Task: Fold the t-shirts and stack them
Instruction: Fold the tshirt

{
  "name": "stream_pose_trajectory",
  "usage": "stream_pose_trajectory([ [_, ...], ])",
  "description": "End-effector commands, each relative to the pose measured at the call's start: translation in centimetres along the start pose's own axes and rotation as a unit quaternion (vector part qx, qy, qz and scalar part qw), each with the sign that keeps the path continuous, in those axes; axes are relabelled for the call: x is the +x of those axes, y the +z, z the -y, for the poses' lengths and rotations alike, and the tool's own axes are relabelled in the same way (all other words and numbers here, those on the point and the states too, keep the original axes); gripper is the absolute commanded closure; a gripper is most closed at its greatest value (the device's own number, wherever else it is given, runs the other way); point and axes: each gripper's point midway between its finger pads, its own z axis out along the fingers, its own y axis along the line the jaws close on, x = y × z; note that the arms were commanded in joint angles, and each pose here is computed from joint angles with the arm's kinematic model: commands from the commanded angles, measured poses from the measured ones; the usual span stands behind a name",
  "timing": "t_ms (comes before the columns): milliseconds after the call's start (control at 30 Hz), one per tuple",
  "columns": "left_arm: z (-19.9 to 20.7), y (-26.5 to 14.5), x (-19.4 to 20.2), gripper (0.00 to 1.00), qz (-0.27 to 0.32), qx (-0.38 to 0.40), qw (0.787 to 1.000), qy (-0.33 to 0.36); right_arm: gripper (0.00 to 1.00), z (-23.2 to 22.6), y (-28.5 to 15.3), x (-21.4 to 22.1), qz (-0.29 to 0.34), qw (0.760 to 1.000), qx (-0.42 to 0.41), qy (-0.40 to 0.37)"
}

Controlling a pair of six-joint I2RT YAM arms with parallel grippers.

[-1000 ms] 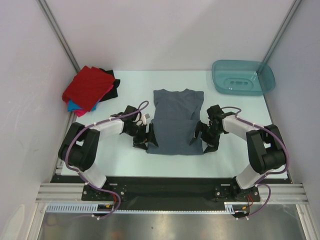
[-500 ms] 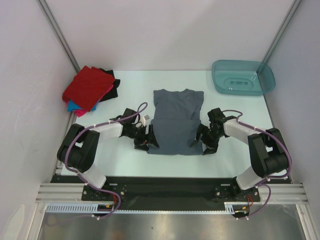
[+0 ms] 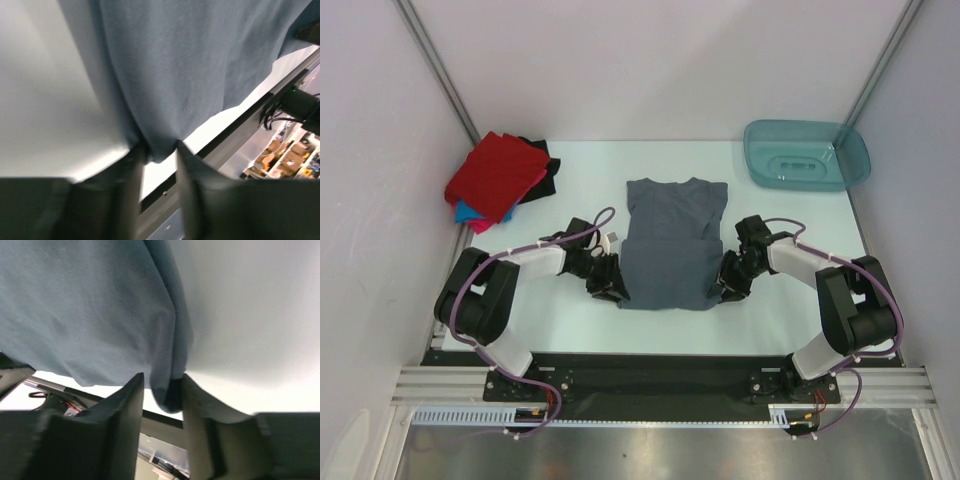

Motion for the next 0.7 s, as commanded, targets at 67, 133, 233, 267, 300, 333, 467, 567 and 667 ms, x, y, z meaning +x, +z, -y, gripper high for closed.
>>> stream_pose_trajectory([
  [67,-0.1,-0.6,0.7,0.83,-0.002,-0.005,1.0,0.013,0.72,0.0,-0.2,0.4,-0.001,1.0,-0.008,-0.006],
  [133,-0.2,-0.6,0.9,0.9,-0.003,-0.008,1.0,0.013,0.78,0.0,-0.3,0.7,-0.004,1.0,-0.009,-0.008],
  [233,-0.4,-0.5,1.1,1.0,-0.006,-0.009,1.0,0.01,0.87,0.2,-0.5,1.0,-0.006,1.0,-0.008,-0.009],
  [267,-0.4,-0.5,1.1,1.0,-0.007,-0.009,1.0,0.01,0.9,0.1,-0.6,1.0,-0.005,1.0,-0.011,-0.011],
  [300,-0.3,-0.6,1.2,1.0,-0.009,-0.007,1.0,0.01,0.99,0.0,-0.7,1.1,-0.006,1.0,-0.012,-0.012],
  [333,-0.2,-0.6,1.1,1.0,-0.008,-0.005,1.0,0.013,1.0,-0.1,-0.8,1.1,-0.007,1.0,-0.012,-0.014],
  [467,0.6,-1.5,0.9,0.99,-0.011,-0.007,1.0,0.022,1.0,-1.0,-2.1,0.7,0.004,0.999,-0.021,-0.026],
  [567,1.6,-2.6,0.5,1.0,-0.01,-0.006,0.999,0.035,1.0,-2.0,-3.6,0.2,0.018,0.999,-0.027,-0.037],
  [667,2.8,-3.8,-0.1,1.0,-0.005,-0.007,0.999,0.044,1.0,-2.9,-4.9,-0.2,0.028,0.998,-0.032,-0.046],
])
